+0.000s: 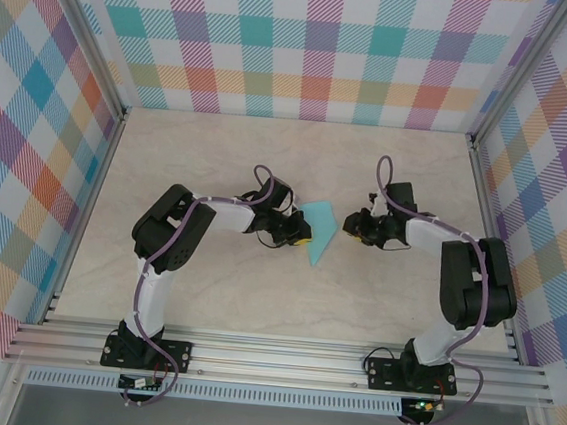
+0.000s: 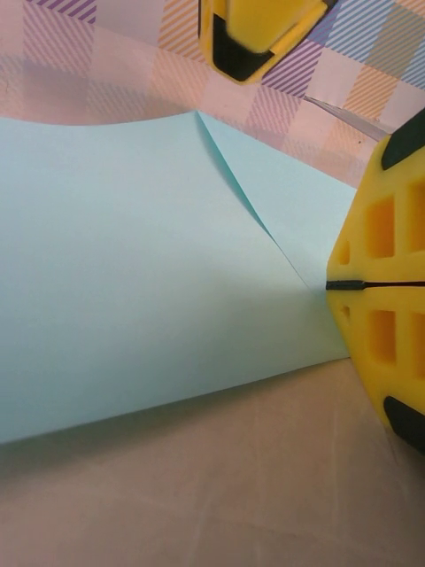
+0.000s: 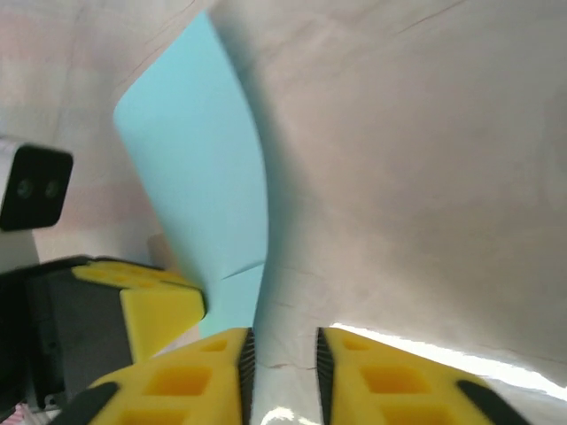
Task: Fold a paper plane with a square sheet of paper (fold left side to right side)
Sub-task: Fold the wing for the fifth time at the center of the table.
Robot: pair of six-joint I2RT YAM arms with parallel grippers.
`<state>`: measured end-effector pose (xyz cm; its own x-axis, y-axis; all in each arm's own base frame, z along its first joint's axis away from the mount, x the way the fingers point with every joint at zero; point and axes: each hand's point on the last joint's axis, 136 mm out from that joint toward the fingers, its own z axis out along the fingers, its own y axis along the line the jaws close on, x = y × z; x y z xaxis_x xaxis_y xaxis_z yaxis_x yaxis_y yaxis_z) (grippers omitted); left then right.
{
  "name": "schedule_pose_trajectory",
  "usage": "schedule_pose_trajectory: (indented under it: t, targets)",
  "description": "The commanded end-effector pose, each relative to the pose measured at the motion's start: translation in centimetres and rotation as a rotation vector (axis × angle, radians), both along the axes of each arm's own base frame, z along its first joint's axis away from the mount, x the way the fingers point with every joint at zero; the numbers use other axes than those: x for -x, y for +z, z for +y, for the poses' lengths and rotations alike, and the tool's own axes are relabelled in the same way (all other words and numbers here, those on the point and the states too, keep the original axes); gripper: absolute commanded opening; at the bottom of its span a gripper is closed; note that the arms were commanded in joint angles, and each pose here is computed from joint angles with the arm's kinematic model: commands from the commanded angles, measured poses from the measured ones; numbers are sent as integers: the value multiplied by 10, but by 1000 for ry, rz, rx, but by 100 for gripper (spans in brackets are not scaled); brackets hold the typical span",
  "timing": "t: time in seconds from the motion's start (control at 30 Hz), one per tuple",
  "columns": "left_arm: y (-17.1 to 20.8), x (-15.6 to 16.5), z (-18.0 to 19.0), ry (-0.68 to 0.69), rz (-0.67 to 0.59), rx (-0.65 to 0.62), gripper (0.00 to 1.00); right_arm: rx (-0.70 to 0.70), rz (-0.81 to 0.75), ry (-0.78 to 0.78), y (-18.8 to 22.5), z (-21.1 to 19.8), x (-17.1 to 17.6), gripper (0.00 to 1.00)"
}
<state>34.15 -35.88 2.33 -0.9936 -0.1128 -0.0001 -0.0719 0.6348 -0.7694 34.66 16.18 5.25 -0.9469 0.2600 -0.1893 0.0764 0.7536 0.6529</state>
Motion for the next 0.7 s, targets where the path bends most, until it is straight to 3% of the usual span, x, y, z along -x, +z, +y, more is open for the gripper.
schedule_pose_trajectory:
  t: [0.0,0.33,0.67]
  targets:
    - [-28,9,10,11,49,-93,5,-2,49,17,-11,1,12,20]
    - [-27,9,11,14,49,-95,5,-130,121,38,-28,23,10,18]
    - [-26,8,11,14,47,-93,5,-237,96,90,-18,48,5,19]
